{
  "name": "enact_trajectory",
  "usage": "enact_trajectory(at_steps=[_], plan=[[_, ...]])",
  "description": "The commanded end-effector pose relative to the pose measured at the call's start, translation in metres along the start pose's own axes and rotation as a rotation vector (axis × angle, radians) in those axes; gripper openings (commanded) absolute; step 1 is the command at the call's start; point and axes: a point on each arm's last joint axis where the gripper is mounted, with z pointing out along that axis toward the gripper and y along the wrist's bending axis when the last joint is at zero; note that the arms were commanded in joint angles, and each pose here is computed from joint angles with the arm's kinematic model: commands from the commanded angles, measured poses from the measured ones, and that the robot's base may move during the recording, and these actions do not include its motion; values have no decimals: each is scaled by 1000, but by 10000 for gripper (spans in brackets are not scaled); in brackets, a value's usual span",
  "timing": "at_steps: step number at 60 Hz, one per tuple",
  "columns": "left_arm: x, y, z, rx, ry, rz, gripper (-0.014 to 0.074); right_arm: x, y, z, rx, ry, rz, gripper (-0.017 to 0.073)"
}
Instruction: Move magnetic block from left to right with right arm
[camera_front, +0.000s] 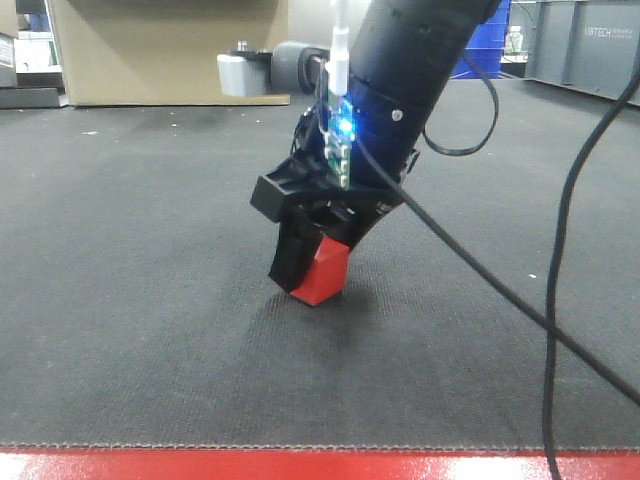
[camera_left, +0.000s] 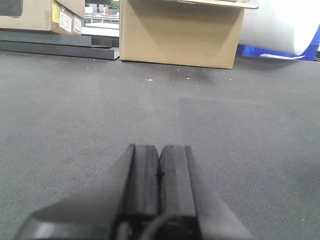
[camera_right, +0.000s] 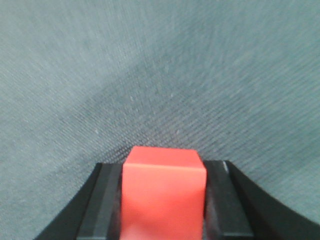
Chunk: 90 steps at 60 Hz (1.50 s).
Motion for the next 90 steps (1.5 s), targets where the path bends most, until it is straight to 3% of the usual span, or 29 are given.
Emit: enact_trajectory(at_steps=[1,6,11,25,29,43,61,74,90], plan=[[-6,0,-1,5,-93,-4,-116,-15,4,-26,17,-95,-19,371],[-6,0,-1,5,-93,-4,-116,-16,4,-28,18,-101,-7,552],[-6,0,-1,5,-93,-4,-116,-17,4,-31,18,-110,14,649],[-6,0,-1,5,-93,-4,-116,-22,2,-72,43,-214,99,535],[-6,0,-1,5,-93,-4,-116,-20,2,-91,47,-240,126,449],[-6,0,-1,5,-93,-4,-115,0,9,-165,87,-372,133,52],[-6,0,-1,5,-93,-4,-116,85,39,-229,189,-664,172,65],[-6,0,-1,5,-93,-4,-116,161,62,-237,236,-857,188,65],[-6,0,-1,5,-93,-4,-116,239,83,-233,282,-1094,152,65]])
